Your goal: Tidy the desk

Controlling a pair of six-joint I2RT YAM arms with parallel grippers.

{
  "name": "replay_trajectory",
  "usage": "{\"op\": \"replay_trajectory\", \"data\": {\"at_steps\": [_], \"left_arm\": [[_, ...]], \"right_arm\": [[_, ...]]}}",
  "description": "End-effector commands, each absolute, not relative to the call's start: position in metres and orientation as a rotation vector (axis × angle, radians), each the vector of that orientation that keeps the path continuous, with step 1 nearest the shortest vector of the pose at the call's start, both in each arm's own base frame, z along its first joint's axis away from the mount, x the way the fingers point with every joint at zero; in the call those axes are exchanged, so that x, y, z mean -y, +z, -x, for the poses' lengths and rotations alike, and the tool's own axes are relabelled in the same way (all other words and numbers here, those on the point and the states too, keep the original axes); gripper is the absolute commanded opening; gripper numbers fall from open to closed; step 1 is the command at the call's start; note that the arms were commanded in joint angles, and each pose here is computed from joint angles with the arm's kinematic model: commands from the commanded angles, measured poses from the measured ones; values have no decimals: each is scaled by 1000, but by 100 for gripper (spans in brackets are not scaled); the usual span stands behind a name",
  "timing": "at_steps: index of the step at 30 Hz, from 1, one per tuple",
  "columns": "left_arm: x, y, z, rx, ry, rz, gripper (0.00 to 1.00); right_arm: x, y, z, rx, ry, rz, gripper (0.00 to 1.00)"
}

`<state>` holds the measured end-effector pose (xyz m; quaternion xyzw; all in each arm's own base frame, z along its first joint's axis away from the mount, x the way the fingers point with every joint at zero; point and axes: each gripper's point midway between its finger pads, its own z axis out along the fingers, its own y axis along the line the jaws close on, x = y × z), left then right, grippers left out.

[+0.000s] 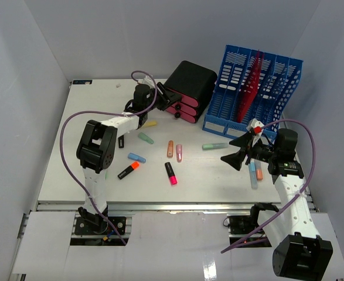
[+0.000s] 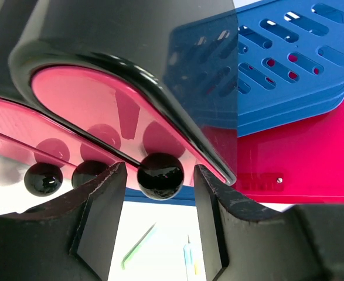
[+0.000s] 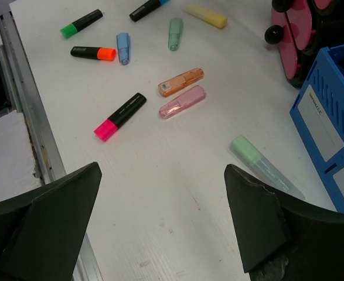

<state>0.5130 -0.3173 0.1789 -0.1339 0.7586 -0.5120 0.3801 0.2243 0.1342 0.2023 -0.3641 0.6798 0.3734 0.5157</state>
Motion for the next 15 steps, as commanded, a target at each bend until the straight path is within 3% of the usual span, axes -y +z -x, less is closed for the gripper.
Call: {"op": "replay_trajectory", "data": {"at_steps": [1,9,15], "left_arm": [[323,194,-515,-1904,-1343,329,58],[322,195,-507,-1903,-1363,323,32],[308,209,-470,-1884,-1344,244,28]], "right_arm": [[-134,205,-224,-1596,890,892,93],[-133,204,-223,-1595,893,891,92],[-134,202,-221,-1587,903,901,92]]}}
